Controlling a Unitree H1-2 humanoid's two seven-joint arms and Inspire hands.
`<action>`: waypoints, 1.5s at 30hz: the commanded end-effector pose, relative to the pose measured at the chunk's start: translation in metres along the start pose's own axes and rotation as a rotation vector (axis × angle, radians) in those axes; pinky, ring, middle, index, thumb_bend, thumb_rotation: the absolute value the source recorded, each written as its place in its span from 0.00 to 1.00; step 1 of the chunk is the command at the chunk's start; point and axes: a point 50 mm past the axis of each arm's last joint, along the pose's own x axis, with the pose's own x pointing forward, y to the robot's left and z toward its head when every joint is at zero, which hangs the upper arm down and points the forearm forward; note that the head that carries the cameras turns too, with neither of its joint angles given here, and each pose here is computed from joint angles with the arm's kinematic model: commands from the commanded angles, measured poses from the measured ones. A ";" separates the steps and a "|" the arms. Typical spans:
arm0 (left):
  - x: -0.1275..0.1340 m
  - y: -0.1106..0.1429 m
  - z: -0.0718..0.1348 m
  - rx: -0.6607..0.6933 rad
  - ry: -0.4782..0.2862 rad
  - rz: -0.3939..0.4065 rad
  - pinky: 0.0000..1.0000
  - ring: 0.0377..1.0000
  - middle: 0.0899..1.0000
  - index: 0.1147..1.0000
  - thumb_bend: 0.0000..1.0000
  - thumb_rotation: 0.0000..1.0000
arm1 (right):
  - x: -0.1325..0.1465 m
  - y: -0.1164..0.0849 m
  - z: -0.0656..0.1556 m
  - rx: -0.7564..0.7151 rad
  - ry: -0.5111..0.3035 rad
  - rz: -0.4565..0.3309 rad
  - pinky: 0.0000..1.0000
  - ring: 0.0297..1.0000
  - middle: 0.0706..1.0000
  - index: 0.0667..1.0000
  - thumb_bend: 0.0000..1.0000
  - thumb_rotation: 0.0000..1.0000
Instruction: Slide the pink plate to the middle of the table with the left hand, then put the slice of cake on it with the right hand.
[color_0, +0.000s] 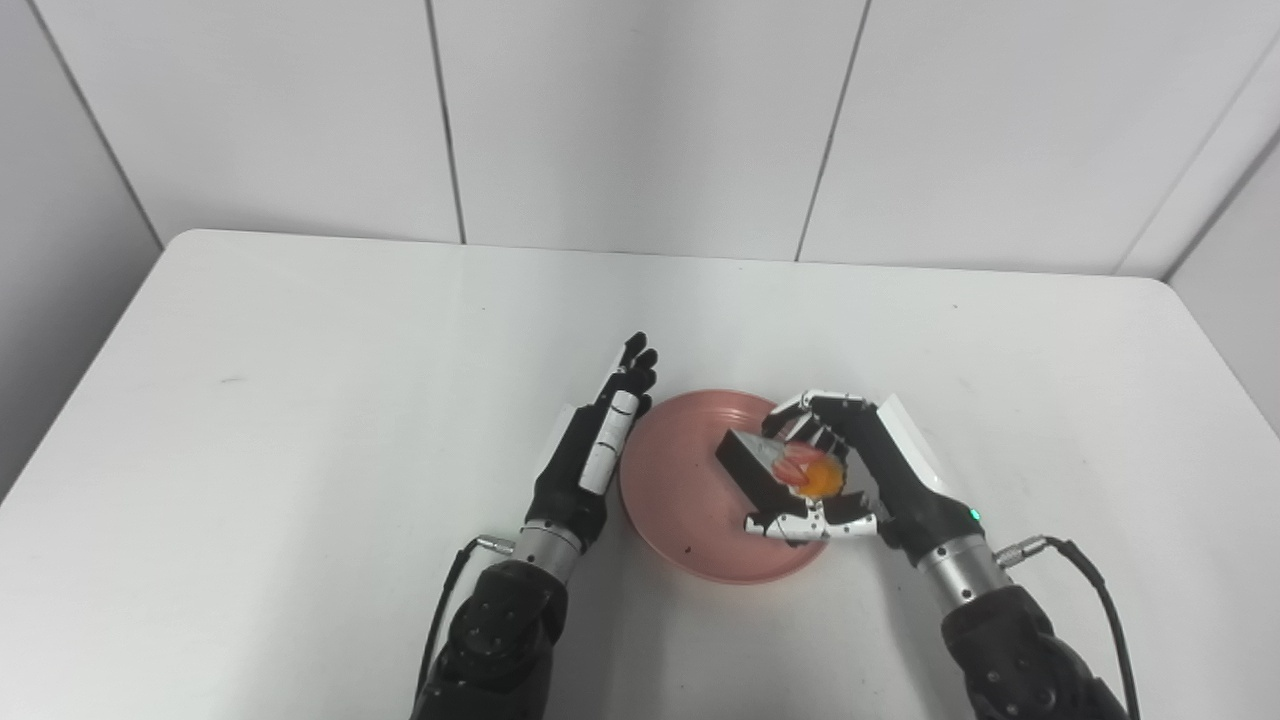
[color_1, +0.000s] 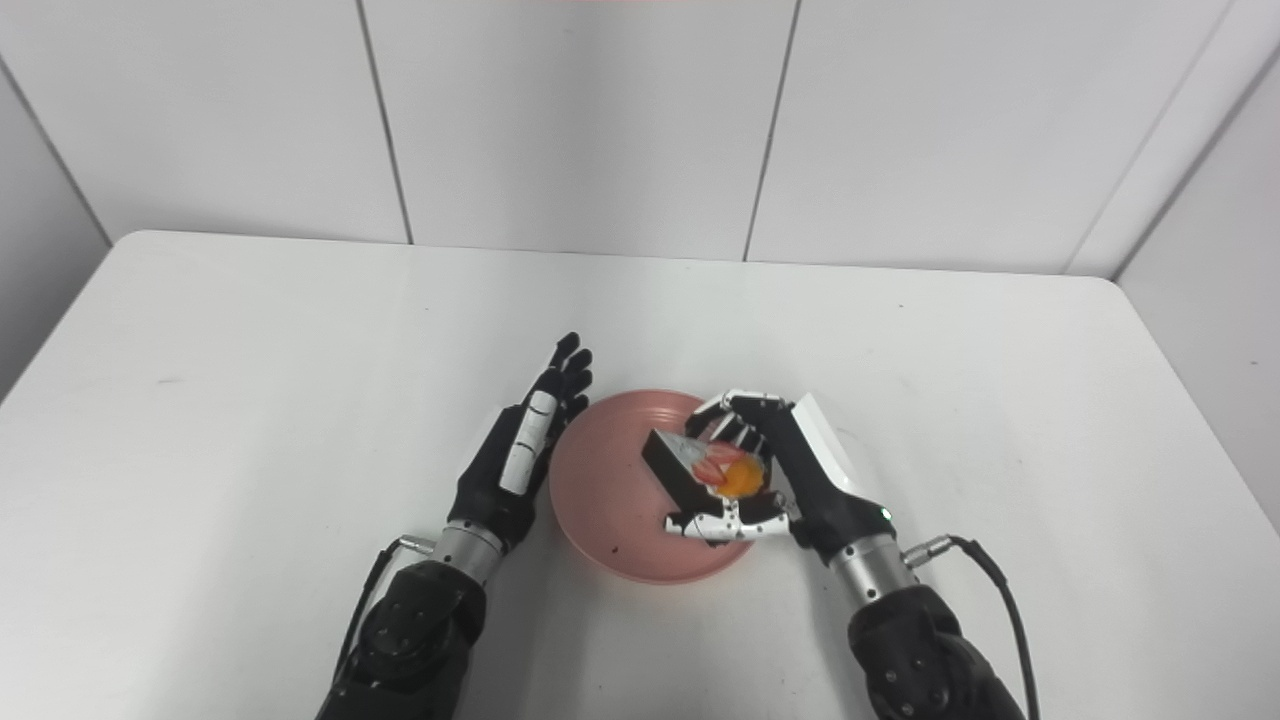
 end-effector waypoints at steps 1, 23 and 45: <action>-0.002 -0.006 -0.007 -0.008 -0.005 0.005 1.00 1.00 1.00 1.00 0.65 1.00 | 0.013 -0.008 0.016 -0.016 -0.114 -0.031 0.18 0.22 0.34 0.47 0.51 0.00; -0.020 0.017 0.007 -0.010 0.000 -0.014 1.00 1.00 1.00 1.00 0.65 1.00 | 0.024 0.017 0.023 -0.157 -0.125 -0.070 0.70 0.77 0.73 0.61 0.52 0.08; -0.028 0.043 0.015 0.002 0.009 0.026 1.00 1.00 1.00 0.99 0.68 1.00 | 0.002 -0.007 0.040 -0.078 -0.107 -0.202 0.95 1.00 1.00 1.00 0.72 0.73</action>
